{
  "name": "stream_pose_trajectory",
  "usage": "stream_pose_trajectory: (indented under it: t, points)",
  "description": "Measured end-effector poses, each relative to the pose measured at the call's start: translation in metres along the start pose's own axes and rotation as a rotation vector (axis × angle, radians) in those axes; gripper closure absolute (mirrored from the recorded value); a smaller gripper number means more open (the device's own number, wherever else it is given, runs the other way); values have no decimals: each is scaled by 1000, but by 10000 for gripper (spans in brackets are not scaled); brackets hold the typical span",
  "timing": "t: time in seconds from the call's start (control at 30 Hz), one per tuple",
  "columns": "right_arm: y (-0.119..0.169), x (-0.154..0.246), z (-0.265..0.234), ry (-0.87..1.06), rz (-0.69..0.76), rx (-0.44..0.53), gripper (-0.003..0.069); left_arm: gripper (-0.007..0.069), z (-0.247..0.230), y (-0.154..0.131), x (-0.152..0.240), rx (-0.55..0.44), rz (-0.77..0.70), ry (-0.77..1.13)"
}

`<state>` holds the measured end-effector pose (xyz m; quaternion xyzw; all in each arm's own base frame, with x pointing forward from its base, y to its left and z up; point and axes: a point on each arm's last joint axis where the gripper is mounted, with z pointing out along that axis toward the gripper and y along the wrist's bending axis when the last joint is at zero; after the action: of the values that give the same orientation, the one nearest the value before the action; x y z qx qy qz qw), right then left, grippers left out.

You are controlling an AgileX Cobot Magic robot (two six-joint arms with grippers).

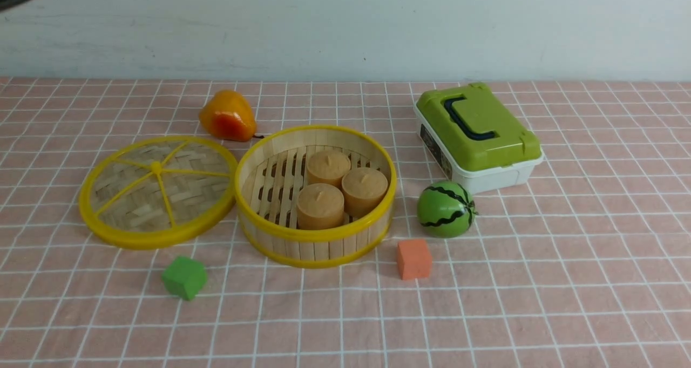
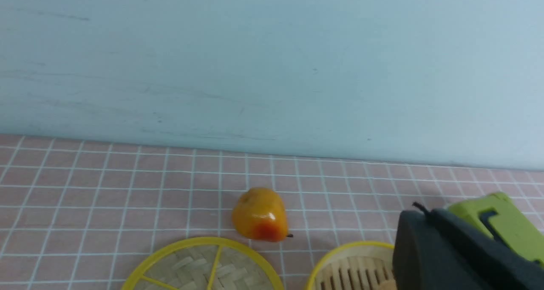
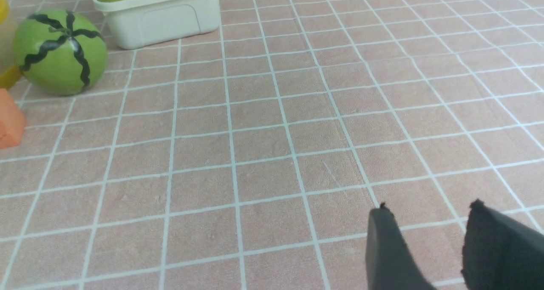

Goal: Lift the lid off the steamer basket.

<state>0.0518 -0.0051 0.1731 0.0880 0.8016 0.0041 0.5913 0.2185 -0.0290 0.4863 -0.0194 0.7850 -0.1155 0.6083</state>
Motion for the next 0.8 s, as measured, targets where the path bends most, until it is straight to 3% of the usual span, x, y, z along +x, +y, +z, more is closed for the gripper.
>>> stream_pose_trajectory:
  t: [0.13, 0.5, 0.8]
  points:
    - [0, 0, 0, 0, 0, 0, 418, 638, -38, 3, 48, 43, 13, 13]
    - [0, 0, 0, 0, 0, 0, 418, 638, -77, 23, 175, 56, -30, 181]
    - [0, 0, 0, 0, 0, 0, 418, 638, -77, 30, 215, 38, -29, 324]
